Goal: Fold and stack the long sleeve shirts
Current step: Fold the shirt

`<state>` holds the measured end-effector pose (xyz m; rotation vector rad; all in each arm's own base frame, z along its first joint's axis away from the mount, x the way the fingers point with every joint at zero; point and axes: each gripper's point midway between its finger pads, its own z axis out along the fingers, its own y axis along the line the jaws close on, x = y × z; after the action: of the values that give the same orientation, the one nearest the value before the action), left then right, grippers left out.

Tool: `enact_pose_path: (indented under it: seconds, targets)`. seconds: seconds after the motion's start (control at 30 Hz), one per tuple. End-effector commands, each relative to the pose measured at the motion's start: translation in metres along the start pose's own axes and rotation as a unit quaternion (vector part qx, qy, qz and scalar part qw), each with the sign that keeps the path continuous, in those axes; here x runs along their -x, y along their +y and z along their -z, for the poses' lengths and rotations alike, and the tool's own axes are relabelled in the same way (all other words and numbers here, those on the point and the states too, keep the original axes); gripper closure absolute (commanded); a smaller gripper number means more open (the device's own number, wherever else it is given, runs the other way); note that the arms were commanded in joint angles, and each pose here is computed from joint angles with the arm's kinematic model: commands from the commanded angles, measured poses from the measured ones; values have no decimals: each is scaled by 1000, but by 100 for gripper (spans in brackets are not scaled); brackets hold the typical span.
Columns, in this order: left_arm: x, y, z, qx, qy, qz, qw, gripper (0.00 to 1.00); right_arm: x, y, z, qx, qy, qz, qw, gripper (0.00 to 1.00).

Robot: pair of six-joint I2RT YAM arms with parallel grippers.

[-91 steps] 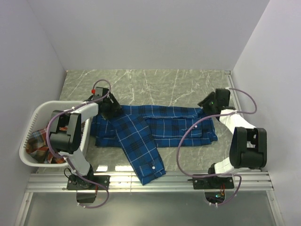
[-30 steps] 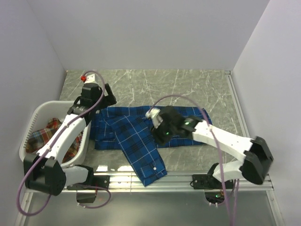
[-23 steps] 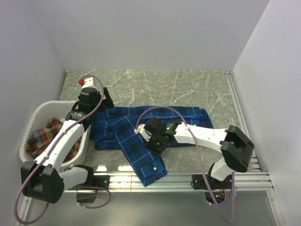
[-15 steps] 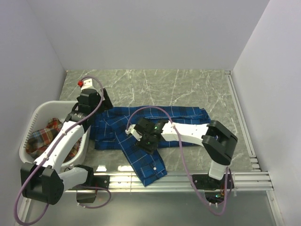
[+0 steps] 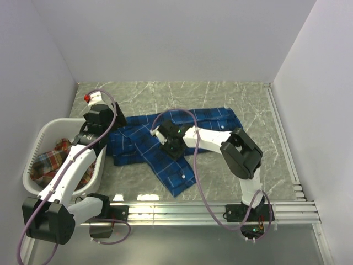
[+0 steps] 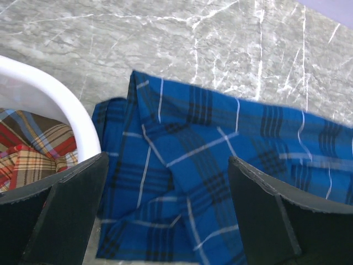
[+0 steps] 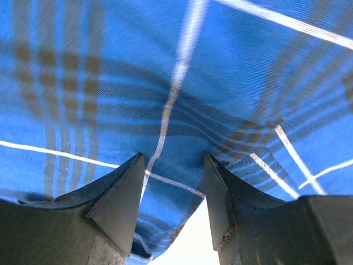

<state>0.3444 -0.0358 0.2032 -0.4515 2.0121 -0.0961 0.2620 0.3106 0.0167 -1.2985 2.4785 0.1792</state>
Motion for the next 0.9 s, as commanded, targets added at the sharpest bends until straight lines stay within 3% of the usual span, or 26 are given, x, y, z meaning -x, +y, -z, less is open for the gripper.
enact_pose_path:
  seconds: [0.0,0.13,0.33,0.53,0.87]
  targets:
    - [9,2,2,3,-18,10,1000,5,19,-33,-5,-31,-21,-40,998,46]
    - [9,3,1,5,-14,12,1000,5,39,-20,30,-1,-67,-35,997,45]
    - [10,5,1,2,-14,16,1000,5,8,10,66,60,-55,42,996,43]
    - [7,4,-1,-1,-8,16,1000,5,-40,15,50,67,27,77,994,41]
    - [4,5,-4,2,-1,14,1000,5,-33,40,35,78,39,137,987,36]
